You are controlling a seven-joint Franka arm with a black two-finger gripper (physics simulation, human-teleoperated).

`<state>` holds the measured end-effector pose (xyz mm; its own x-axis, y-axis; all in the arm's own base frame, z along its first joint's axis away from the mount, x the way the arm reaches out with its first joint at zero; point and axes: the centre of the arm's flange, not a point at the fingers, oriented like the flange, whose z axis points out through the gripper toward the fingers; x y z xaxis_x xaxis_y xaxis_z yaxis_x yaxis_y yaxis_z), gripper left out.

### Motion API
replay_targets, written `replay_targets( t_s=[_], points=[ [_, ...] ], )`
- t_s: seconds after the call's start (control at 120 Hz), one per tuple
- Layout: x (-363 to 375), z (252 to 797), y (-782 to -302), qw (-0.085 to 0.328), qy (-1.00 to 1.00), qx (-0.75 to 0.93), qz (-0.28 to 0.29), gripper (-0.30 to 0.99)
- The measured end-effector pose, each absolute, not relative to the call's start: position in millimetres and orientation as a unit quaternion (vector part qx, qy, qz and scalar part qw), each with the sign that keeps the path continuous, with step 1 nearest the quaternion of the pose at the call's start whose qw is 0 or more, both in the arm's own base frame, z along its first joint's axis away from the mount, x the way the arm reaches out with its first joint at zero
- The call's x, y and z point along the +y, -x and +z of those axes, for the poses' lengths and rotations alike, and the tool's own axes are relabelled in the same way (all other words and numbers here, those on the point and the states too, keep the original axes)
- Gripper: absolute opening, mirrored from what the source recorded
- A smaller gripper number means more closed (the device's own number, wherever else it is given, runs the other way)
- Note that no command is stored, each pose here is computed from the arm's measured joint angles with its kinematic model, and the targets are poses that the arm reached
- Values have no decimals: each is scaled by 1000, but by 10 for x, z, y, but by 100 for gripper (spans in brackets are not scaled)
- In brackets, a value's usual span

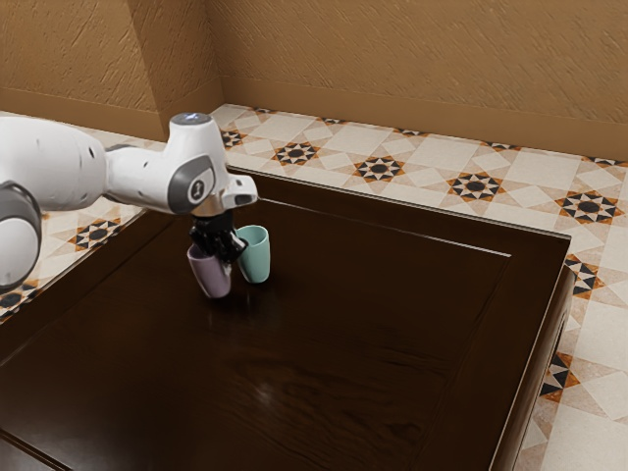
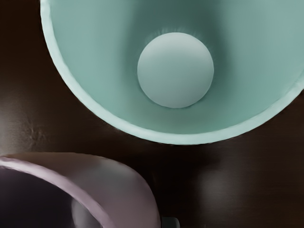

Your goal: Place the left cup onto the right cup

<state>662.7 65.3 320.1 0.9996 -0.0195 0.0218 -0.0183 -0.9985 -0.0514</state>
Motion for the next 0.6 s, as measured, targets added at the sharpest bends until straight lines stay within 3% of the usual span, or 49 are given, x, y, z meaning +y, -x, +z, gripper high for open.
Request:
replay_targets(
  t_s=[0.6],
  points=[
    [-75, 4370, -6251, 11, 999, 28, -17, -9]
  ],
)
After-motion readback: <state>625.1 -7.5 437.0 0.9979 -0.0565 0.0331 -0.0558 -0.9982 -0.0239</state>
